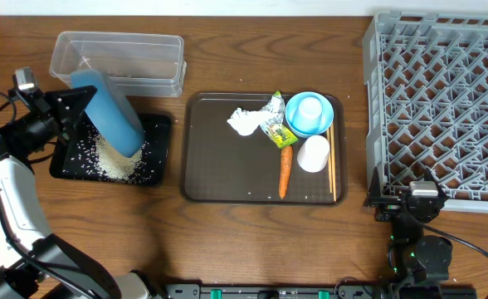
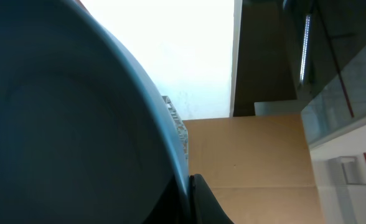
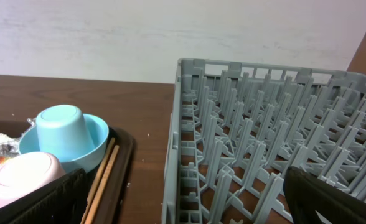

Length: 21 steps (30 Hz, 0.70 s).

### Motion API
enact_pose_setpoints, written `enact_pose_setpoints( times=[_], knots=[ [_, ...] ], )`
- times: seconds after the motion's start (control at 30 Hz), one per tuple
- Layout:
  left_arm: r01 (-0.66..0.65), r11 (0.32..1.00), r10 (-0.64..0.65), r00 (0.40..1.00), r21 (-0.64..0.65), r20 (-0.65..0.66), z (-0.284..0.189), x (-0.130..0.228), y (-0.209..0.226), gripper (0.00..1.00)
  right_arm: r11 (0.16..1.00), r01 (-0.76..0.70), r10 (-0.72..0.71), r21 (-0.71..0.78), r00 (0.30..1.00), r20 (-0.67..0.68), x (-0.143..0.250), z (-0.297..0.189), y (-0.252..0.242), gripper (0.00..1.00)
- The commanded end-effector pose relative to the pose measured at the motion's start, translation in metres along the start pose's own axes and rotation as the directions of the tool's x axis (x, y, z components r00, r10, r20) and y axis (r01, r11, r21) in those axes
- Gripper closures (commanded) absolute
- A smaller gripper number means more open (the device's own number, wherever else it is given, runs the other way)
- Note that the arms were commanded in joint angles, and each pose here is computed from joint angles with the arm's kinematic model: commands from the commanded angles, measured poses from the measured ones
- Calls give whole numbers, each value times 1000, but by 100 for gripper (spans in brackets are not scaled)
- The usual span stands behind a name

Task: Sort waste into correct bins and load items into the dishwasher rack
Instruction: 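Tilt the blue bowl to pour rice onto the black tray, then return the blue bowl to the brown tray and release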

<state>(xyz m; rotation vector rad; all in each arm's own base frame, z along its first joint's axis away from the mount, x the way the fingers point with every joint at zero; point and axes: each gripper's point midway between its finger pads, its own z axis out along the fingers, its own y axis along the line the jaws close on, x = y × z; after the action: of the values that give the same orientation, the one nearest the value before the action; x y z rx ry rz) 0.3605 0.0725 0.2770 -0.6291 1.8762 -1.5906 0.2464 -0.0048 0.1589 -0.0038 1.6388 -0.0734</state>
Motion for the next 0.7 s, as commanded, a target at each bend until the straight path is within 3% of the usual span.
enact_pose_setpoints(
  times=[0.0,0.27,0.43,0.53,0.67],
  knots=[
    [-121,992,121,993,25,-7,-3,10,-27,94,1000,-10,10,8,1000,0,0,0,-2,1],
    [-320,943,328,941,-92,84,-3,43,-84,94,1000,-10,10,8,1000,0,0,0,-2,1],
    [-443,849,490,865,-288,112,11,78,-96,94,1000,-10,10,8,1000,0,0,0,-2,1],
    [-480,776,543,839,-410,46,22,101,-80,94,1000,-10,10,8,1000,0,0,0,-2,1],
    [-598,684,604,786,-418,-134,51,144,-68,94,1000,-10,10,8,1000,0,0,0,-2,1]
  ],
)
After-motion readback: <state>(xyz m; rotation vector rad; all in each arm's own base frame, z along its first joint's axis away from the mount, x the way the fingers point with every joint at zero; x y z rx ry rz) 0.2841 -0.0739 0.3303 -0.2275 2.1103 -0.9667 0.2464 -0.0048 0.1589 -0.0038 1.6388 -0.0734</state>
